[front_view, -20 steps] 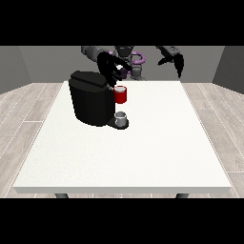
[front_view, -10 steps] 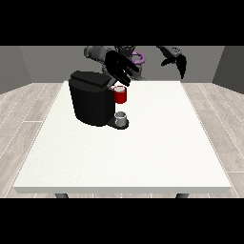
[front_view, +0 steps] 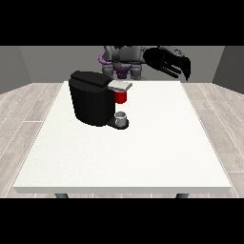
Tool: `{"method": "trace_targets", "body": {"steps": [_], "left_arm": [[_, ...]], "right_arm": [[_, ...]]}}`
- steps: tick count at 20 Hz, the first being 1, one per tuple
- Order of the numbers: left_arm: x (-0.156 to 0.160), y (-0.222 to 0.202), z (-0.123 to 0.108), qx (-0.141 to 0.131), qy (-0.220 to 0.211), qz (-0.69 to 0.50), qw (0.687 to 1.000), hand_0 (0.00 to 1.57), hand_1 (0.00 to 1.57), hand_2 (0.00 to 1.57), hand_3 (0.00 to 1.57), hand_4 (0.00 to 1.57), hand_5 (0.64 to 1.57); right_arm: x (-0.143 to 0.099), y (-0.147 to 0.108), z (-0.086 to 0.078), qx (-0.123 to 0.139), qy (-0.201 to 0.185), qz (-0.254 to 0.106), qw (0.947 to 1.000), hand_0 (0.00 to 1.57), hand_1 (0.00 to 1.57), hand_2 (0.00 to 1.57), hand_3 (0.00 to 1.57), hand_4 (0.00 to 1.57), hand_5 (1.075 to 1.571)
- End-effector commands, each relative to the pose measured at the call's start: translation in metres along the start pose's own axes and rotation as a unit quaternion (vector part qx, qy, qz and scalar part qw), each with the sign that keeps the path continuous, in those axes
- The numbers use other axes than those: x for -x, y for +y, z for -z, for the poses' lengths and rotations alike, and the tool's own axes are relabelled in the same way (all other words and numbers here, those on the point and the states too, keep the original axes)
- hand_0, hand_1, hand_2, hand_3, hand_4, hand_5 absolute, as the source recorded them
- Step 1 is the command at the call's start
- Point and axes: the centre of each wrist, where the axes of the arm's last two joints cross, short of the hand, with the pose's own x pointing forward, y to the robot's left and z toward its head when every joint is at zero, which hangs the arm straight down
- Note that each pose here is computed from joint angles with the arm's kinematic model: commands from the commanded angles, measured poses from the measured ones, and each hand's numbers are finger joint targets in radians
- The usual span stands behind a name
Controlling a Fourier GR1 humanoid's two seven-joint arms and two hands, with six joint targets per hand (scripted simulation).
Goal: Insert the coffee pod into the coffee machine and close the lid
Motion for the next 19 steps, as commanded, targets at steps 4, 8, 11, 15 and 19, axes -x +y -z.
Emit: {"method": "trace_targets", "body": {"steps": [4, 8, 11, 15, 19], "left_arm": [[-0.005, -0.007, -0.004, 0.008, -0.016, 0.007, 1.0, 0.0, 0.0, 0.0, 0.0, 0.35, 1.571], [-0.005, 0.009, -0.017, 0.013, -0.006, 0.007, 1.0, 0.0, 0.0, 0.0, 0.0, 0.33, 1.571], [-0.02, -0.012, 0.001, -0.006, -0.017, 0.0, 1.0, 0.0, 0.0, 0.0, 0.0, 0.25, 1.571], [0.026, 0.01, -0.045, -0.048, 0.057, -0.021, 0.997, 0.0, 0.0, 0.0, 0.0, 0.27, 1.571], [0.047, 0.021, -0.068, -0.08, 0.083, -0.027, 0.993, 0.0, 0.0, 0.0, 0.0, 0.27, 1.571]], "right_arm": [[-0.008, 0.019, 0.014, -0.014, -0.038, 0.023, 0.9989, 0.0, 0.0, 0.0, 0.0, 0.1, 1.571], [0.01, 0.027, 0.013, -0.028, -0.053, 0.033, 0.9976, 0.0, 0.0, 0.0, 0.0, 0.0, 1.571], [0.012, 0.056, 0.008, -0.063, -0.087, 0.049, 0.993, 0.0, 0.0, 0.0, 0.0, 0.0, 1.571], [0.023, 0.097, -0.015, -0.129, -0.089, 0.072, 0.9849, 0.0, 0.0, 0.0, 0.0, 0.22, 1.571], [0.042, 0.139, -0.046, -0.151, -0.083, 0.11, 0.9788, 0.0, 0.0, 0.0, 0.0, 0.26, 1.571]]}}
